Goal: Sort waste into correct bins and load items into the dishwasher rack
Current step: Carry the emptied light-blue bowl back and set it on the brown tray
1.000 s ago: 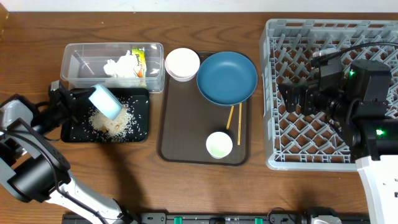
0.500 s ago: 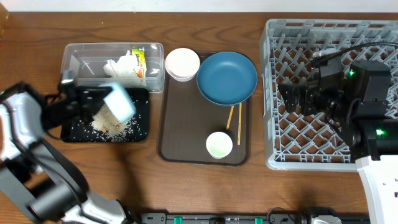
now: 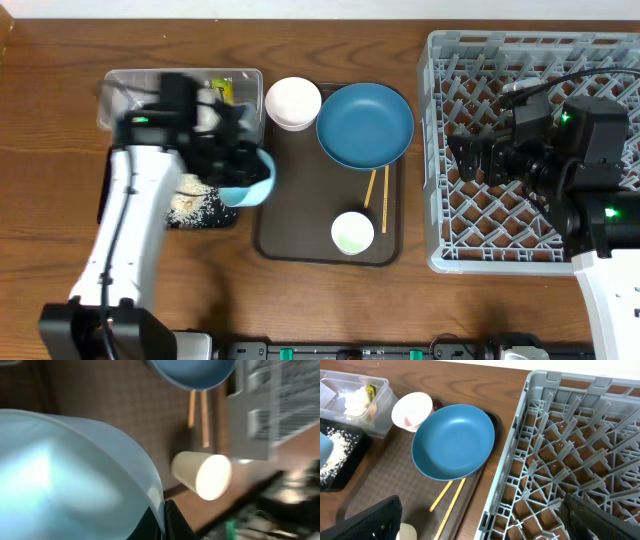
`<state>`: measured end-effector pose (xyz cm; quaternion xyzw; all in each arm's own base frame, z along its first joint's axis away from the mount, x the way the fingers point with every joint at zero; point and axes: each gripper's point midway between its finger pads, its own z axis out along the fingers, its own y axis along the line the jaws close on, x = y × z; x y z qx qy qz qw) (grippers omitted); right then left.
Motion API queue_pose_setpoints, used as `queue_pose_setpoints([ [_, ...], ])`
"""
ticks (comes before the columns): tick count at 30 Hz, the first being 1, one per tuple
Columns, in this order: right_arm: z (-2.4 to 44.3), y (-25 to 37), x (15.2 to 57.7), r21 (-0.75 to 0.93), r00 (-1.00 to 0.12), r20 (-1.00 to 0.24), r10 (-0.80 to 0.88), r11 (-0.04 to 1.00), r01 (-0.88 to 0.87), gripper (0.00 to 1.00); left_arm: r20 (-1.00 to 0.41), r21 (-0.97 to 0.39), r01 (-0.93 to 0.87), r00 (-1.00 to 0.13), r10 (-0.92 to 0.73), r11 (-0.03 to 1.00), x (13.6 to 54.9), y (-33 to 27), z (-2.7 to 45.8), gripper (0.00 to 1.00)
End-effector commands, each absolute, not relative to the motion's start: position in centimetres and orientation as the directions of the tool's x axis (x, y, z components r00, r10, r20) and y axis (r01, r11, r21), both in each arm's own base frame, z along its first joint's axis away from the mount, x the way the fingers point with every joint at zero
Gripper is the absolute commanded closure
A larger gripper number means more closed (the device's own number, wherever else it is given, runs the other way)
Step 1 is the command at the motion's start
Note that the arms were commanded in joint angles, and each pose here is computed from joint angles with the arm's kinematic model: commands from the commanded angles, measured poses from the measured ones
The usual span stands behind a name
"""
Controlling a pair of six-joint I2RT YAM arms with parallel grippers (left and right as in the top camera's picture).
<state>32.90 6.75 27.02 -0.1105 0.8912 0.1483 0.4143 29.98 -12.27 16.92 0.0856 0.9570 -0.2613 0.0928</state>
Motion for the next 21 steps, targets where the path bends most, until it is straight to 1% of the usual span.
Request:
queue_pose_setpoints([
  [1,27.8,6.8,33.0,0.184,-0.626,-0.778,-0.059,0.931,-0.317,0.01,-0.202,-0.275,0.17,-0.973,0.116,0.946,30.4,-12.4,14.7,0.94],
  [4,27.6,6.8,32.9,0.186,-0.63,-0.774,-0.059,0.931,-0.316,0.01,-0.223,-0.166,0.189,-0.963,0.15,0.968,31.0,-14.0,13.6,0.94],
  [7,27.6,6.8,32.9,0.186,-0.632,-0.772,-0.06,0.931,-0.315,0.01,-0.226,-0.09,0.201,-0.958,0.177,0.975,31.4,-15.3,12.1,0.94],
  [13,27.6,6.8,32.9,0.186,-0.632,-0.772,-0.06,0.931,-0.315,0.01,-0.138,-0.058,0.261,-0.958,0.251,0.964,31.3,-17.9,7.1,0.94],
  [16,27.6,6.8,32.9,0.185,-0.632,-0.773,-0.06,0.931,-0.315,0.01,-0.1,-0.051,0.247,-0.965,0.241,0.968,31.3,-18.3,5.3,0.94],
  [21,27.6,6.8,32.9,0.185,-0.632,-0.772,-0.06,0.931,-0.315,0.01,-0.068,-0.054,0.219,-0.974,0.215,0.974,31.0,-18.5,4.2,0.94],
])
